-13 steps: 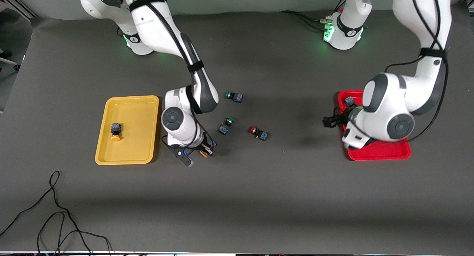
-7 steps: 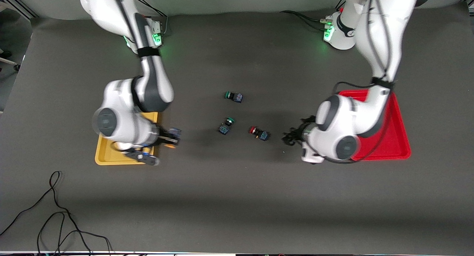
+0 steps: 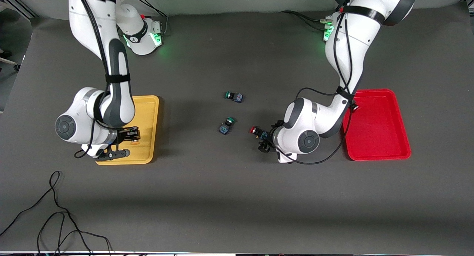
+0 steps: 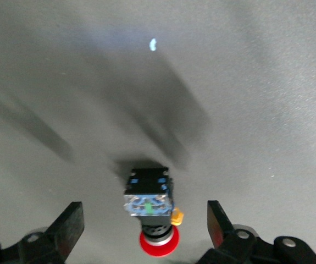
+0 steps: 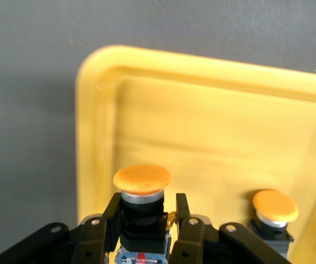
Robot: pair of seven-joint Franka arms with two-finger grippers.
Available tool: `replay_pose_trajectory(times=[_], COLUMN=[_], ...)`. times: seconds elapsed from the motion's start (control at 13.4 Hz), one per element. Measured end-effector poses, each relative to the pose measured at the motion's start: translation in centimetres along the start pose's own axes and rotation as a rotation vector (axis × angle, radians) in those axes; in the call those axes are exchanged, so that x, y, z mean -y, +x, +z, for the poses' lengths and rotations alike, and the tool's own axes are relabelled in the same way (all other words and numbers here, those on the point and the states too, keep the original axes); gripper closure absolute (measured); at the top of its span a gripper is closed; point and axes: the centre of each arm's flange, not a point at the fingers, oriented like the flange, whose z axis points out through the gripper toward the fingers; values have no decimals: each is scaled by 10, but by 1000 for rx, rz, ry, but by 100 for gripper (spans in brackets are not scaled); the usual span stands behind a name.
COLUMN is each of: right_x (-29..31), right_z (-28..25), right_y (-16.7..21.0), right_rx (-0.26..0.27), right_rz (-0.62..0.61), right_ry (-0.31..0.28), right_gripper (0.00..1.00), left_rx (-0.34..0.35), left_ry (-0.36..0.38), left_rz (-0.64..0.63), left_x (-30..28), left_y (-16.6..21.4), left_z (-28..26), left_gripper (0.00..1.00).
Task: Place red and yellow buttons in trays
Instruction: 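Place the yellow button in the yellow tray while the left gripper places red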
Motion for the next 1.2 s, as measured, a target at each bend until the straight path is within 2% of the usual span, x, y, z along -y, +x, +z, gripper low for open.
replay_pose_trajectory(times=[0.22, 0.37, 0.45, 0.67, 0.75, 0.82, 0.97, 1.2], right_x=[0, 3, 3, 3, 1, -3, -13, -11], right_z=[26, 33, 31, 9, -7, -26, -67, -123], right_y=[3, 4, 5, 10, 12, 12, 10, 8], right_rx=[21, 24, 20, 8, 0, -5, -9, -31], right_rz=[-5, 0, 3, 22, 36, 46, 79, 124], right_ry=[-11, -8, -6, 19, 31, 47, 77, 73], right_gripper=[57, 44, 32, 0, 0, 0, 0, 0], left_rx=[3, -1, -2, -2, -4, -6, 11, 77], left_ry=[-11, -16, -14, -15, -13, 4, 85, 207], left_rz=[1, 8, 10, 13, 17, 26, 64, 209], left_x=[-7, -8, -8, -9, -10, -9, -1, 40], left_y=[1, -4, -5, -5, -6, -5, 8, 59], left_z=[12, 22, 24, 24, 22, 18, -9, -105], left_gripper=[0, 4, 11, 52, 59, 59, 59, 59])
